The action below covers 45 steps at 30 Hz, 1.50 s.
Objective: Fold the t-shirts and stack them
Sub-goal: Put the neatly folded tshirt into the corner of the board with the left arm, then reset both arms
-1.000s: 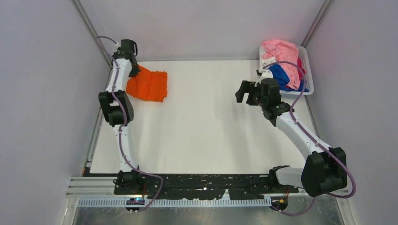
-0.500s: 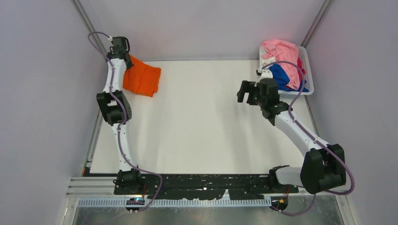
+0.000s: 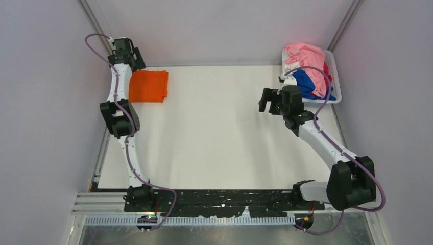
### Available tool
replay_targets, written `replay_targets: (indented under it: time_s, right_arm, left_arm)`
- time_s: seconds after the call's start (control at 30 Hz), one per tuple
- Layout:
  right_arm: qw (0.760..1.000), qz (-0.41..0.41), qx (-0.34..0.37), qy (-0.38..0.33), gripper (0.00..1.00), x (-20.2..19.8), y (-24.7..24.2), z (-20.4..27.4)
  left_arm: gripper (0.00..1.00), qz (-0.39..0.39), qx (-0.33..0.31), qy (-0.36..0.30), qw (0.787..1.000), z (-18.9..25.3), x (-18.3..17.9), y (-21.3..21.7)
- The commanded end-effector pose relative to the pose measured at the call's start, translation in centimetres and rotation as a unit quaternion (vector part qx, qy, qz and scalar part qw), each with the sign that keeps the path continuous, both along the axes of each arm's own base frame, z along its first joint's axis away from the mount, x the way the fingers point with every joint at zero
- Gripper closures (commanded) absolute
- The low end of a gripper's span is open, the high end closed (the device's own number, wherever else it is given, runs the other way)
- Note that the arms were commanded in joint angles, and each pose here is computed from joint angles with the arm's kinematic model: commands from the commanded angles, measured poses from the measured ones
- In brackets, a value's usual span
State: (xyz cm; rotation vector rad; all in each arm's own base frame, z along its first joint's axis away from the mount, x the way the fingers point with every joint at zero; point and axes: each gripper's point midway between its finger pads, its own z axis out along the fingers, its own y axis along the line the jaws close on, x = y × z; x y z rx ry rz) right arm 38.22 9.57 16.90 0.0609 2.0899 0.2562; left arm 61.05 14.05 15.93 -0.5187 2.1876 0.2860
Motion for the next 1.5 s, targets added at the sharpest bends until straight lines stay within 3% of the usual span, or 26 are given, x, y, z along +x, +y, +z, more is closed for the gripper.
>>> replay_targets:
  time_s: [0.0,0.3,0.4,0.57,0.7,0.8,0.9,1.07,1.47]
  right_arm:
    - [0.999,-0.011,0.002,-0.031,0.05,0.3,-0.3,2.2]
    - [1.0,-0.017,0.013,-0.014,0.05,-2.0,-1.6,-0.1]
    - [0.999,-0.029,0.019,-0.012,0.05,-2.3,-2.5,-0.5]
    - [0.999,-0.03,0.02,-0.027,0.05,-3.3,-3.3,-0.4]
    - [0.997,-0.048,0.016,-0.057,0.05,-4.6,-4.4,-0.1]
    - [0.996,-0.054,0.021,-0.072,0.05,-5.9,-4.8,0.3]
    - [0.995,-0.056,0.027,-0.084,0.05,-6.9,-4.9,0.5]
    - [0.987,-0.108,0.043,-0.114,0.05,-8.0,-6.4,0.0]
    - [0.984,-0.113,0.044,-0.127,0.05,-8.1,-6.6,0.0]
  left_arm:
    - [0.0,-0.012,-0.025,-0.13,0.991,11.7,-1.1,-2.2]
    - [0.0,-0.095,-0.076,-0.159,0.98,15.6,-6.8,-12.4]
    - [0.0,-0.146,-0.111,-0.187,0.965,15.6,-9.0,-17.8]
    - [0.0,-0.196,-0.124,-0.193,0.953,13.2,-15.4,-22.5]
    - [0.0,-0.206,-0.114,-0.202,0.951,8.9,-22.6,-24.0]
    - [0.0,-0.234,-0.132,-0.223,0.937,5.3,-26.3,-25.3]
    - [0.0,-0.221,-0.134,-0.194,0.946,1.8,-29.1,-24.5]
    - [0.0,-0.198,-0.119,-0.193,0.954,1.4,-30.5,-22.9]
    - [0.0,-0.189,-0.098,-0.216,0.953,2.6,-31.5,-21.6]
